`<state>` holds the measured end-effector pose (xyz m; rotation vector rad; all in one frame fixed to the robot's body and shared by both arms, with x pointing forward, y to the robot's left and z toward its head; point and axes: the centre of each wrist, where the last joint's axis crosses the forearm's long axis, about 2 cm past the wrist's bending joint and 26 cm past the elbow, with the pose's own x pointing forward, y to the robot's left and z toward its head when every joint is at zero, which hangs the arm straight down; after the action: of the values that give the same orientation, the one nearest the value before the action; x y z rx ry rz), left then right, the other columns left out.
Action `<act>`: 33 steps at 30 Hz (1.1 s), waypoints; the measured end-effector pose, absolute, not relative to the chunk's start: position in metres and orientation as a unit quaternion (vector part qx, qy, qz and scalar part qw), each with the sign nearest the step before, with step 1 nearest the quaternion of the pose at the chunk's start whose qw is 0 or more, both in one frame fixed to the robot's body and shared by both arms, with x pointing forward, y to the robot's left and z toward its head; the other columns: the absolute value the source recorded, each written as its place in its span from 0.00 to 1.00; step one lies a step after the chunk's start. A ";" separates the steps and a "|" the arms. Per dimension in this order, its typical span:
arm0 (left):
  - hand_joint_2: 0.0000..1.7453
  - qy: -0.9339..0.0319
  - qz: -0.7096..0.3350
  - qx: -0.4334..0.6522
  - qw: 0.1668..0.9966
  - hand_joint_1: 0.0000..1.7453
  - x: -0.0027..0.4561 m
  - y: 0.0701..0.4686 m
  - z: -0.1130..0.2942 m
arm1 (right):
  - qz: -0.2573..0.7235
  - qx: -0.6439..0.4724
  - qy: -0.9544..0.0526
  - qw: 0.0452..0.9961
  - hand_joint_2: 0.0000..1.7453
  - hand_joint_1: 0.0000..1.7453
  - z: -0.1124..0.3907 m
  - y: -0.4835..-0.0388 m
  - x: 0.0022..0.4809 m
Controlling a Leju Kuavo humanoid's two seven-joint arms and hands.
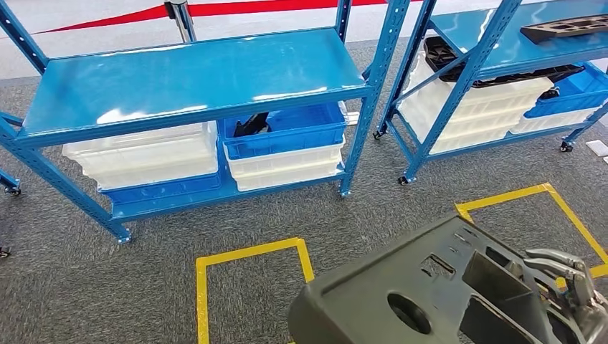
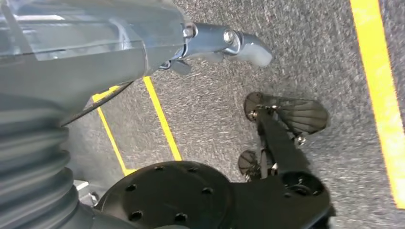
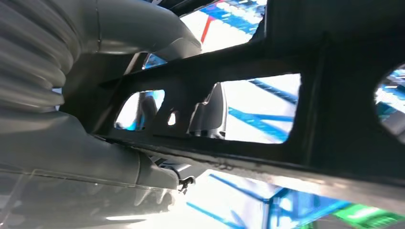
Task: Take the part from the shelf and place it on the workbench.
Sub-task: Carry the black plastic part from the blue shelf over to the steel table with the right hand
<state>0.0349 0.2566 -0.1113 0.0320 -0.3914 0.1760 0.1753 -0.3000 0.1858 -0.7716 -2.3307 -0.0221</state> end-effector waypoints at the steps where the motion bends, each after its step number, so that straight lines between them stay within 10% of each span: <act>1: 1.00 -0.190 0.084 0.014 0.978 0.00 0.033 0.255 -0.111 | -0.005 -0.302 -0.890 0.343 1.00 0.63 0.183 -0.302 0.169; 33: 1.00 -0.246 0.061 0.030 0.967 0.00 0.038 0.273 -0.112 | -0.051 -0.303 -0.893 0.328 1.00 0.63 0.184 -0.313 0.158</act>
<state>0.0379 0.2728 -0.1118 0.0609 -0.4978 0.1225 0.1580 -0.3126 0.1837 -0.7925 -2.3395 -0.1347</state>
